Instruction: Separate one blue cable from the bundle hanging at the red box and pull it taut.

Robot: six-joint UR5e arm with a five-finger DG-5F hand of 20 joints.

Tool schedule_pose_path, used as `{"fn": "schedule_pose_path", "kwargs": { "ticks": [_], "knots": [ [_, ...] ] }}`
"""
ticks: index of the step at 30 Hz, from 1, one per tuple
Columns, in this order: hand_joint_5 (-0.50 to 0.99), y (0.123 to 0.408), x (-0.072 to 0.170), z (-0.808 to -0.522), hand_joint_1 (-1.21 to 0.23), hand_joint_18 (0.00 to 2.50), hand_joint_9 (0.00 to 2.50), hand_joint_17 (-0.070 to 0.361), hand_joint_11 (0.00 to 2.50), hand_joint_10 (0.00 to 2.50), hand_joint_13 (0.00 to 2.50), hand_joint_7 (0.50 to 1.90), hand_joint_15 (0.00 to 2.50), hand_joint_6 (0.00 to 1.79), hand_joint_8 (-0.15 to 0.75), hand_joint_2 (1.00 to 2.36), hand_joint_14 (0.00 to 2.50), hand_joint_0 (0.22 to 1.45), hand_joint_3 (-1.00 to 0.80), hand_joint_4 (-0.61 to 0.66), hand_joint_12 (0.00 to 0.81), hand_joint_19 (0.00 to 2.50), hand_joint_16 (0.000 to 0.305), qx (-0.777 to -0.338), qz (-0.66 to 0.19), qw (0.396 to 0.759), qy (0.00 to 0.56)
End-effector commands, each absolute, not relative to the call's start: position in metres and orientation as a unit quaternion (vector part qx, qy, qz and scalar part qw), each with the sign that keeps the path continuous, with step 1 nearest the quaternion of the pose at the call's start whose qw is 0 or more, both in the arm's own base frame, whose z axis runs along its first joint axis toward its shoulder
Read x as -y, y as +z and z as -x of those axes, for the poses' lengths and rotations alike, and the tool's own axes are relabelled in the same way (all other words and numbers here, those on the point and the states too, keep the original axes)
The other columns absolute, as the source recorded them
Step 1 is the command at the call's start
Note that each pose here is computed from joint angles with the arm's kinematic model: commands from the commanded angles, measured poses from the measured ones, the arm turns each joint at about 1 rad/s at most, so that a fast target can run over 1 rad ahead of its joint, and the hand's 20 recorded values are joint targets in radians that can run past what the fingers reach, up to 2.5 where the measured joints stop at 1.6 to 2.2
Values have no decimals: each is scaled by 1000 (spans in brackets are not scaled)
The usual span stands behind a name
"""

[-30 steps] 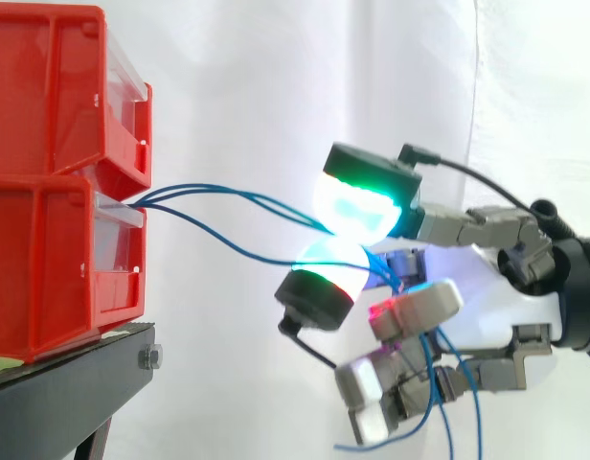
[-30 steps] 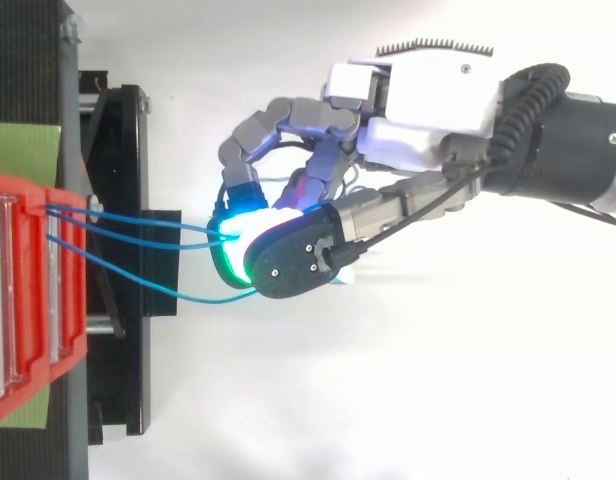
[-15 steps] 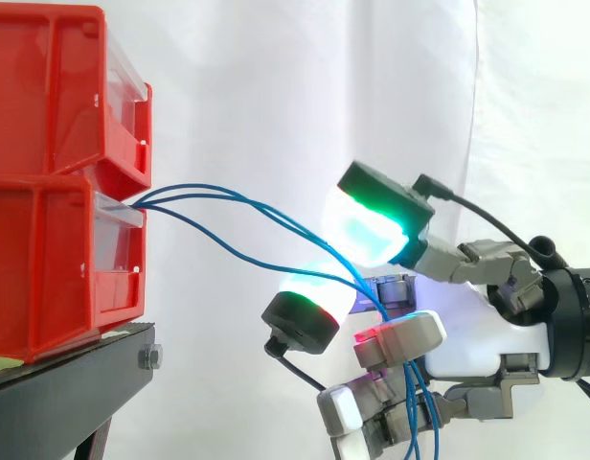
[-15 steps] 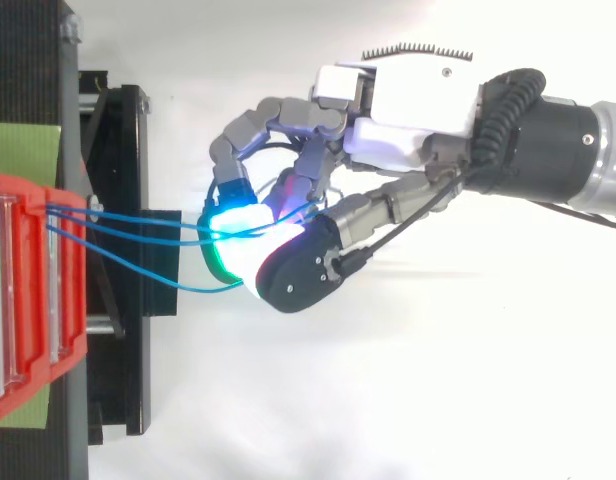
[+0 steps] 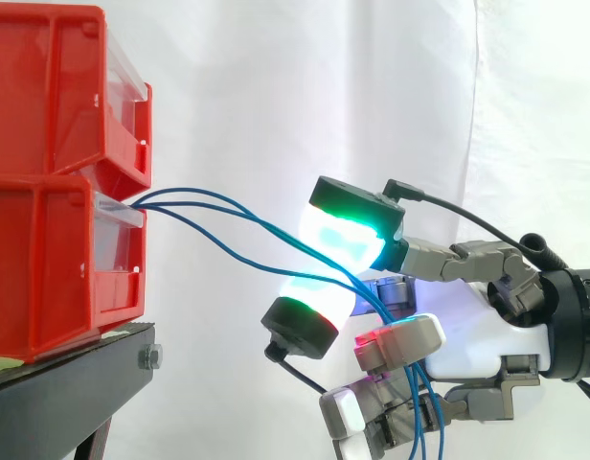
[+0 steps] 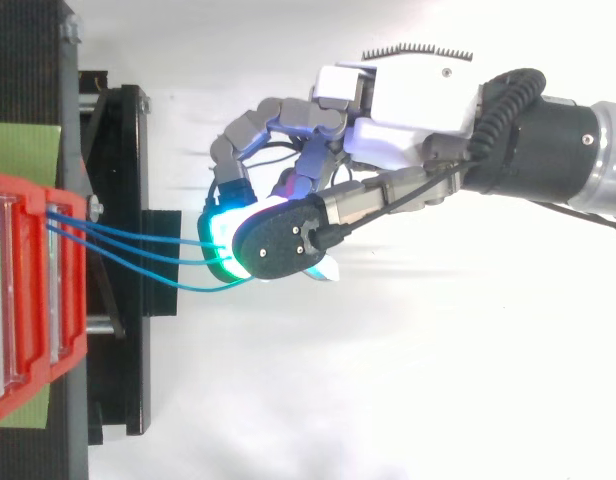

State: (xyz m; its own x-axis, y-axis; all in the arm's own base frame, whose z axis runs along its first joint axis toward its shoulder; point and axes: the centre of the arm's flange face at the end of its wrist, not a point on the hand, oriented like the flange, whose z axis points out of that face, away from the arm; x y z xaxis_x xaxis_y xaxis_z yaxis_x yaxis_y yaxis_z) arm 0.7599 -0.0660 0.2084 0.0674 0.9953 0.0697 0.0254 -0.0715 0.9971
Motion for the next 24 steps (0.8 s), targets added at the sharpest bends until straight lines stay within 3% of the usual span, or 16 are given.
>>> {"fn": "schedule_pose_path", "kwargs": {
  "ticks": [1,8,13,17,24],
  "knots": [
    [-160,208,66,-760,-767,668,1300,101,1309,17,937,1044,777,943,285,1012,23,630,-291,44,351,702,45,-472,-541,491,493],
    [-173,208,66,-759,-725,714,1360,100,1509,6,1063,967,925,949,261,1000,26,646,-500,52,338,707,44,-475,-543,487,492],
    [-172,208,65,-757,-742,741,1386,99,1565,1,1087,936,956,950,247,1000,23,642,-500,43,339,688,44,-482,-545,478,492],
    [-168,213,65,-756,-779,749,1149,93,1397,2,1022,982,892,954,256,1000,25,705,-500,-16,327,653,41,-486,-545,475,491],
    [-168,221,68,-755,-754,733,1136,93,1309,6,986,1004,848,960,282,1002,24,693,-472,9,340,677,41,-492,-551,470,482]
  ]
}}
